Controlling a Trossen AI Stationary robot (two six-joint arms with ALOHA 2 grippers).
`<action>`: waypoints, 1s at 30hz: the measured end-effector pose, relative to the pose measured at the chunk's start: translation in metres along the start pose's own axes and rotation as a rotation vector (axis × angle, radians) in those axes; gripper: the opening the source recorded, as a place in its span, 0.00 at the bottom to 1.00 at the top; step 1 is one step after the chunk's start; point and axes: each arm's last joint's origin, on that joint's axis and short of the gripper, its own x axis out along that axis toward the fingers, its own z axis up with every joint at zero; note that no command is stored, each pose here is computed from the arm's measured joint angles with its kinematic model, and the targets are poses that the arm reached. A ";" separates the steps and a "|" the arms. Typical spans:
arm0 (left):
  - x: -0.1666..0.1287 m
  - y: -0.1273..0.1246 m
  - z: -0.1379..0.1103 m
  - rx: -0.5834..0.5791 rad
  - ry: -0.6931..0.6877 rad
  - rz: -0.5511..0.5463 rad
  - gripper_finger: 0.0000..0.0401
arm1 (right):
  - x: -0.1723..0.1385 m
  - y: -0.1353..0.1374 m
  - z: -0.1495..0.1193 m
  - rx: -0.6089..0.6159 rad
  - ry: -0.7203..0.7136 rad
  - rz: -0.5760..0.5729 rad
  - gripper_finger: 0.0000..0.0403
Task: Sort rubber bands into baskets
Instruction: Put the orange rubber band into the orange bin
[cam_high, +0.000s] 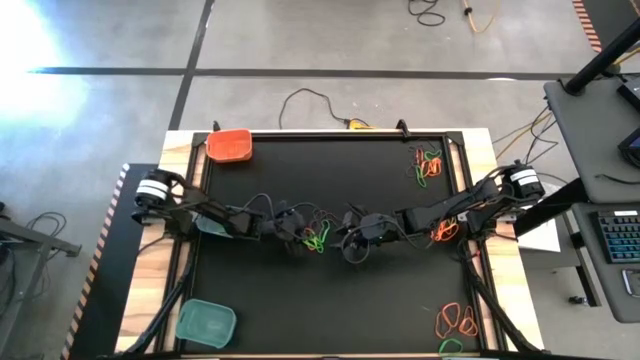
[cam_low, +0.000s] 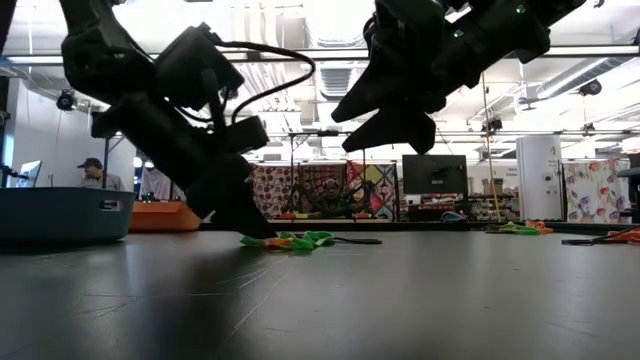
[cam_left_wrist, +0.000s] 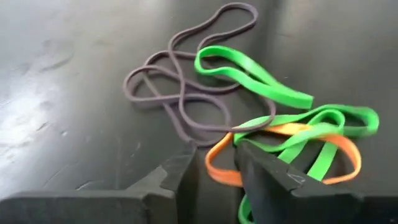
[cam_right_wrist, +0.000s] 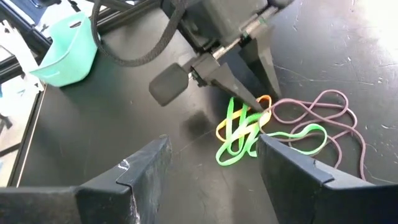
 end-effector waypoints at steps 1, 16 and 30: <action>0.002 -0.001 -0.001 0.001 0.014 0.000 0.22 | 0.000 0.000 0.000 0.000 0.001 -0.001 0.57; -0.026 0.005 0.020 0.173 0.233 0.119 0.00 | 0.000 0.000 -0.001 0.011 0.004 0.000 0.57; -0.110 0.069 0.088 0.241 0.377 0.530 0.00 | 0.000 -0.001 -0.001 0.009 0.011 0.000 0.57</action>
